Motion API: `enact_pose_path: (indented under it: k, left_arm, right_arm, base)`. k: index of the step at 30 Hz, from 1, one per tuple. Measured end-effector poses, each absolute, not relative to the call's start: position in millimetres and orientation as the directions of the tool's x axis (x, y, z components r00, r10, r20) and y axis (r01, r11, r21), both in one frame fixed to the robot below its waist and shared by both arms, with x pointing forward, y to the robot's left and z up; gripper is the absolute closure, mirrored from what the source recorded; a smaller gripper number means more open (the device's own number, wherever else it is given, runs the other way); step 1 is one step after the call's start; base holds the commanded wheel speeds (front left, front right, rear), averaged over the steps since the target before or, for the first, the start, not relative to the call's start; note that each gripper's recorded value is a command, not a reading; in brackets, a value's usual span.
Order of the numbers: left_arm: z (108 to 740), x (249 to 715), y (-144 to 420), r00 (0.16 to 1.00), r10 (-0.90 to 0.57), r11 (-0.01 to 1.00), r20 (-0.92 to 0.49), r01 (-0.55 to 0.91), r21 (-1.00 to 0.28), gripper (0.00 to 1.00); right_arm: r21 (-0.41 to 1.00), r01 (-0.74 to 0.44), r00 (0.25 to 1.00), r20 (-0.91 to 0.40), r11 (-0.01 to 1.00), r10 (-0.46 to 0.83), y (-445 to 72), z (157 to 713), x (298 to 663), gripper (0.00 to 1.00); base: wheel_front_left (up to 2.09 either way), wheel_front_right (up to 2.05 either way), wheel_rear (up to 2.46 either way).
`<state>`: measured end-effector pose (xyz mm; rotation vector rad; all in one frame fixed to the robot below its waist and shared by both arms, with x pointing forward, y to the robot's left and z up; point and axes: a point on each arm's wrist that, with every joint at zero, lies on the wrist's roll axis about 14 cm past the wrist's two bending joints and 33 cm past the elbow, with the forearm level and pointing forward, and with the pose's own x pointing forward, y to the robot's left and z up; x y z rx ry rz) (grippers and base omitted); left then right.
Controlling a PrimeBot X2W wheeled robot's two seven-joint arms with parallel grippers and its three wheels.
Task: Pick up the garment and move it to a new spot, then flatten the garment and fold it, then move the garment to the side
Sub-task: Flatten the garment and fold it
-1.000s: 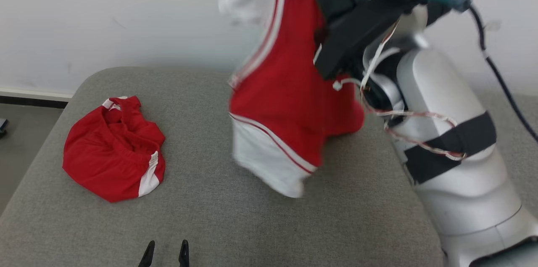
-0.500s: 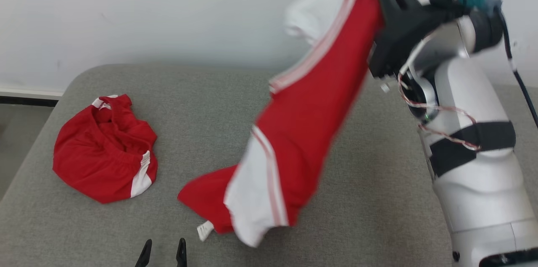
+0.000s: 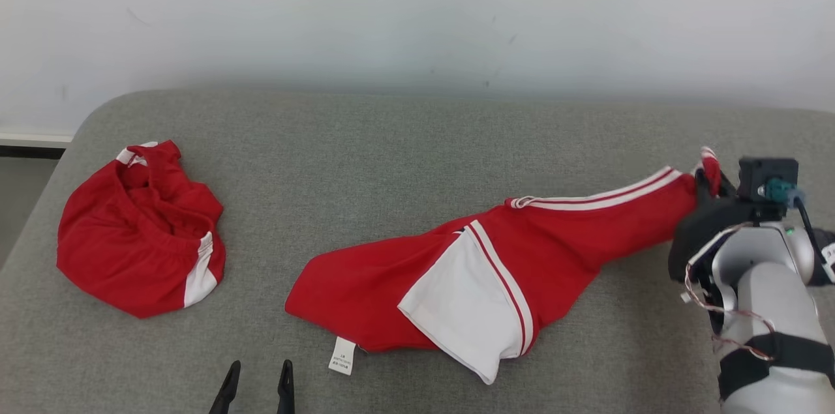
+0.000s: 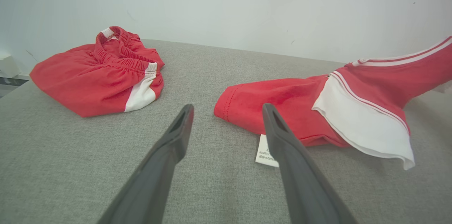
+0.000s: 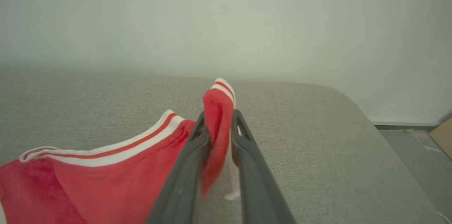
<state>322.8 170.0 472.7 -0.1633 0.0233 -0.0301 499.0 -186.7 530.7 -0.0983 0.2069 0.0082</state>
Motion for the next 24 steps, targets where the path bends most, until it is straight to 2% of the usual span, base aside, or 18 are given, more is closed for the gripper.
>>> enact_pose_path:
  k: [5,11,16,20,24]
  left_arm:
    - [472.7,323.7,168.1,0.999,-0.039,0.986,-0.020,0.035,-0.162,0.00]
    - [477.4,321.3,166.1,0.999,-0.046,0.986,-0.003,0.045,-0.160,0.00]
    - [476.6,316.4,164.9,0.999,-0.049,0.986,-0.005,0.048,-0.161,0.00]
    - [476.1,315.5,163.7,0.998,-0.056,0.985,-0.006,0.054,-0.163,0.00]
    - [474.3,314.1,164.0,0.998,-0.053,0.985,-0.012,0.051,-0.165,0.00]
  right_arm:
    - [-0.141,0.013,0.966,-0.253,0.990,-0.049,-203.5,509.4,483.6,0.00]
    - [-0.201,-0.015,0.971,-0.238,0.979,-0.034,-196.9,519.5,474.7,0.00]
    - [-0.227,-0.134,0.962,-0.264,0.965,0.072,-157.3,522.1,469.7,0.00]
    - [-0.227,-0.265,0.922,-0.345,0.937,0.177,-116.8,502.3,459.5,0.00]
    - [-0.204,-0.346,0.876,-0.419,0.916,0.238,-92.0,482.6,452.7,0.00]
  base:
    - [0.00,0.00,0.00]
    - [0.00,0.00,0.00]
    - [0.00,0.00,0.00]
    - [0.00,0.00,0.00]
    - [0.00,0.00,0.00]
